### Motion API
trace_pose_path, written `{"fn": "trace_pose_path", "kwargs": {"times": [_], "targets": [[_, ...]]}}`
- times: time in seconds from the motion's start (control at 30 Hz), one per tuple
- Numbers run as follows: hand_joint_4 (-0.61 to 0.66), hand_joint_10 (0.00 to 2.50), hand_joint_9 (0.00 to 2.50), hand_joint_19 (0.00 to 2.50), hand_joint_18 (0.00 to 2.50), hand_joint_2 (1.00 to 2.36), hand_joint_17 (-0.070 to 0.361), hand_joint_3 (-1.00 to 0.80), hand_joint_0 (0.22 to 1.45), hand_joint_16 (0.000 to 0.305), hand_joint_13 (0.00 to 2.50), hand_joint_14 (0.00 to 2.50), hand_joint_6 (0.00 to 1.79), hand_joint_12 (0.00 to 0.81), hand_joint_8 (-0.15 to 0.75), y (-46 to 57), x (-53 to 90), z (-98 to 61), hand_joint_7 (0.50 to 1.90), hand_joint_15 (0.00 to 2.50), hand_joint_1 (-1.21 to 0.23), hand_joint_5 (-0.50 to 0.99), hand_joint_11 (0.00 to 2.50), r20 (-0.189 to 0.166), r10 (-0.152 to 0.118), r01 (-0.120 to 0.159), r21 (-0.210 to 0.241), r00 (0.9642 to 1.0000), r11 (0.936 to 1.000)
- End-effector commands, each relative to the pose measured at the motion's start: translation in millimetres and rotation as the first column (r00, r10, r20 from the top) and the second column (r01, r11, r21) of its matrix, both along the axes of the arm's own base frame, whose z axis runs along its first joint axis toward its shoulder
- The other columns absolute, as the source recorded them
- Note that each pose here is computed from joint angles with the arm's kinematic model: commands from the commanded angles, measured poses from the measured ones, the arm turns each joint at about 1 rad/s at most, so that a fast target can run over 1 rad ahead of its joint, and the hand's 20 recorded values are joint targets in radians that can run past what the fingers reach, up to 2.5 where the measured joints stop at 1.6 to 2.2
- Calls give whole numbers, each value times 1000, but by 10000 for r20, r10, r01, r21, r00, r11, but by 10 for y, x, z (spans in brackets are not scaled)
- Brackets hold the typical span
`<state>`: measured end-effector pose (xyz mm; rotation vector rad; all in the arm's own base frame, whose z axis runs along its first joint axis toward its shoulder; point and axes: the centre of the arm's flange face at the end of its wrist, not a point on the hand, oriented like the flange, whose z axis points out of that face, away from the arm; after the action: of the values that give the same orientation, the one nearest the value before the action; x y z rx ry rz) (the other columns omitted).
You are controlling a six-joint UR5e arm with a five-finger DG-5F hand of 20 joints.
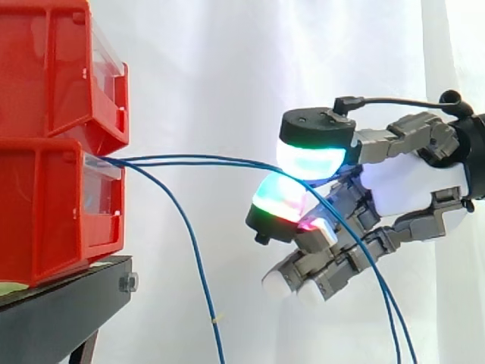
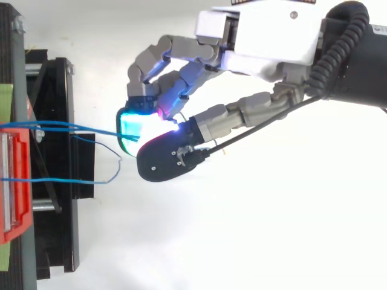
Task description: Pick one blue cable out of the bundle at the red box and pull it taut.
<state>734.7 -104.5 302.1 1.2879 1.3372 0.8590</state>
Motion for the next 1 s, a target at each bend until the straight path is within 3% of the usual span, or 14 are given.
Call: {"fn": "trace_pose_path", "kwargs": {"times": [0.0,0.13,0.47,0.63,0.83,0.97], "targets": [[-67,14,958,212,590,1012,107,-363,752,47,585,11,945,365,302,22,-21,-14,1052,327,-839,-197,1116,-203,28,-27,49,9998,10000],[-86,12,954,194,593,1001,105,-497,787,47,586,12,949,364,292,34,-34,-23,1016,317,-847,-202,1111,-306,34,-29,162,9995,9999],[-26,11,945,116,593,1000,98,-500,763,43,593,10,946,350,254,110,-55,-41,924,297,-875,-206,1113,-540,106,-89,304,9985,9995],[8,11,945,119,576,1000,94,-500,668,42,593,11,939,340,260,142,-51,-41,916,310,-933,-203,1125,-535,130,-113,329,9985,9994],[51,8,956,168,580,1000,106,-500,502,47,599,10,937,372,297,176,-47,-41,889,332,-883,-198,1120,-535,176,-159,329,9984,9993],[58,10,966,190,575,1000,106,-500,519,47,596,11,931,375,299,198,-47,-48,900,331,-784,-195,1113,-543,197,-177,372,9983,9992]]}}
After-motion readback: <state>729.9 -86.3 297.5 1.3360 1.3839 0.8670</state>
